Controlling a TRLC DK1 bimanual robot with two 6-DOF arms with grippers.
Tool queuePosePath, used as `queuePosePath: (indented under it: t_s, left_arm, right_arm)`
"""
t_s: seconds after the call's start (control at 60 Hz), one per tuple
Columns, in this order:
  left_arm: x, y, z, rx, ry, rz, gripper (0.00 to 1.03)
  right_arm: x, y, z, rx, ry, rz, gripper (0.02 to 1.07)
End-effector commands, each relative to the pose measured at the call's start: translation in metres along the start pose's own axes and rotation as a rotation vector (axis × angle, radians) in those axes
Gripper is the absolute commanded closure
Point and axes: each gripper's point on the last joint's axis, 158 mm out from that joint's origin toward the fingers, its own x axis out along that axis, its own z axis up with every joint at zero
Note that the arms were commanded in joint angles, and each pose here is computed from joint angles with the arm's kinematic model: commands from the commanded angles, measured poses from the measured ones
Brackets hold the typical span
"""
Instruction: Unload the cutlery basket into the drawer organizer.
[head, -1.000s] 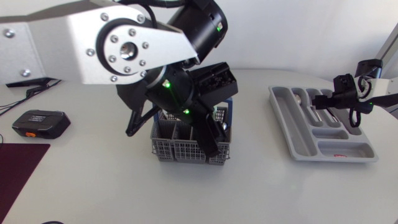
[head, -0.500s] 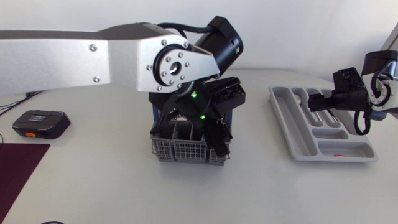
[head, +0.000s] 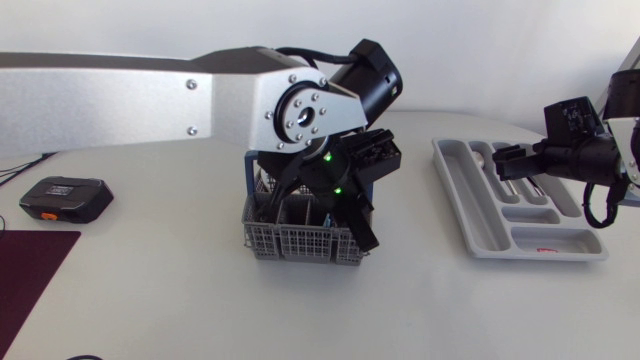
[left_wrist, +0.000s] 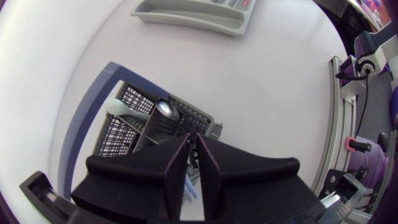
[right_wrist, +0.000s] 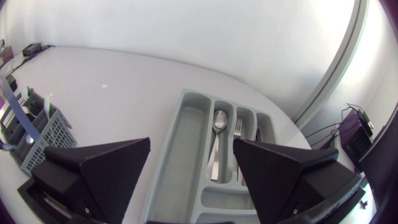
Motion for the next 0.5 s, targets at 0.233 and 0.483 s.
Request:
queuePosePath:
  t_s: [0.233, 0.483]
  left_arm:
    - [-0.027, 0.015, 0.009, -0.066, -0.036, 0.006, 1.00]
    - [-0.069, 0.035, 0.019, -0.217, -0.163, -0.124, 1.00]
  right_arm:
    - [-0.010, 0.016, -0.014, 0.012, 0.028, 0.026, 0.11]
    - [-0.018, 0.031, -0.017, -0.005, 0.030, 0.055, 0.11]
